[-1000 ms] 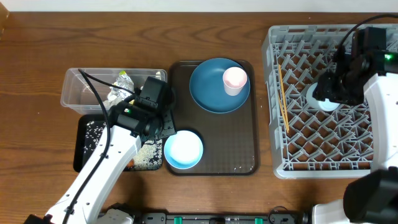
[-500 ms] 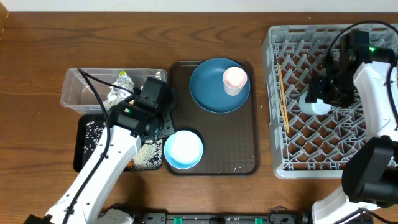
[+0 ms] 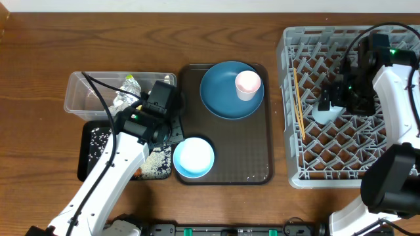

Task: Sort waste into correct bins and load items into the dishwasher rack
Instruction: 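Lower the blue cup into the rack with the right gripper and release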

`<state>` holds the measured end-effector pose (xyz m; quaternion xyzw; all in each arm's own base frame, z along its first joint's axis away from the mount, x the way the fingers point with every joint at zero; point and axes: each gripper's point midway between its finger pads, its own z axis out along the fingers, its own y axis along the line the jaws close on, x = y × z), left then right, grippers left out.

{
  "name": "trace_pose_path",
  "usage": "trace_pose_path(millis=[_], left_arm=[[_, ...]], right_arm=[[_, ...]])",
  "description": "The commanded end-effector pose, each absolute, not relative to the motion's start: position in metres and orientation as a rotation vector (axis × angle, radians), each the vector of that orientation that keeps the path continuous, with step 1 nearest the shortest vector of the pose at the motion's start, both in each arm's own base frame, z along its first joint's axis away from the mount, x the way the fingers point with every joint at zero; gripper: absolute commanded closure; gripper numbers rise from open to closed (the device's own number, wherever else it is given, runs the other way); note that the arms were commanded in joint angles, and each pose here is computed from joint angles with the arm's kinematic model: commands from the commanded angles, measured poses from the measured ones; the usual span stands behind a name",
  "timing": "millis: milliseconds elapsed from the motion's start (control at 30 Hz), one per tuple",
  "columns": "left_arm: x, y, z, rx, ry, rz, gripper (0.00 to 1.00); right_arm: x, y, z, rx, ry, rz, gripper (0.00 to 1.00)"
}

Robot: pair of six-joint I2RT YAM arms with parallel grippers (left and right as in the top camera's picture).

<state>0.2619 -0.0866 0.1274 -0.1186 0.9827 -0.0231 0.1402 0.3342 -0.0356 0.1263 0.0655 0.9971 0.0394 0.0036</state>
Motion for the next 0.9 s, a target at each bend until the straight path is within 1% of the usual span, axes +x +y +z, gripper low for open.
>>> trace_pose_path(millis=[0, 67, 100, 167, 233, 300, 367, 667, 867], left_arm=[[0.261, -0.082, 0.124, -0.332, 2.844, -0.023, 0.40], [0.261, -0.082, 0.124, -0.333, 2.844, -0.023, 0.40], [0.261, -0.082, 0.124, -0.333, 2.844, -0.023, 0.40], [0.261, -0.082, 0.124, -0.333, 2.844, -0.023, 0.40], [0.261, -0.082, 0.124, -0.333, 2.843, -0.023, 0.40], [0.261, -0.082, 0.124, -0.333, 2.843, -0.023, 0.40], [0.261, -0.082, 0.124, -0.333, 2.843, -0.023, 0.40], [0.261, -0.082, 0.124, -0.333, 2.843, -0.023, 0.40], [0.261, -0.082, 0.124, -0.333, 2.843, -0.023, 0.40]], right_arm=[[0.347, -0.032, 0.160, 0.183, 3.052, 0.166, 0.17], [0.347, -0.024, 0.180, 0.171, 3.037, 0.220, 0.23], [0.347, -0.019, 0.189, 0.164, 3.030, 0.251, 0.29], [0.346, -0.006, 0.207, 0.147, 3.007, 0.347, 0.46], [0.347, 0.006, 0.223, 0.136, 2.975, 0.444, 0.55], [0.347, 0.016, 0.235, 0.125, 2.947, 0.528, 0.74], [0.347, 0.021, 0.241, 0.120, 2.933, 0.568, 0.84], [0.339, 0.029, 0.242, 0.185, 2.966, 0.604, 0.99], [0.337, 0.036, 0.242, 0.158, 2.978, 0.608, 0.99]])
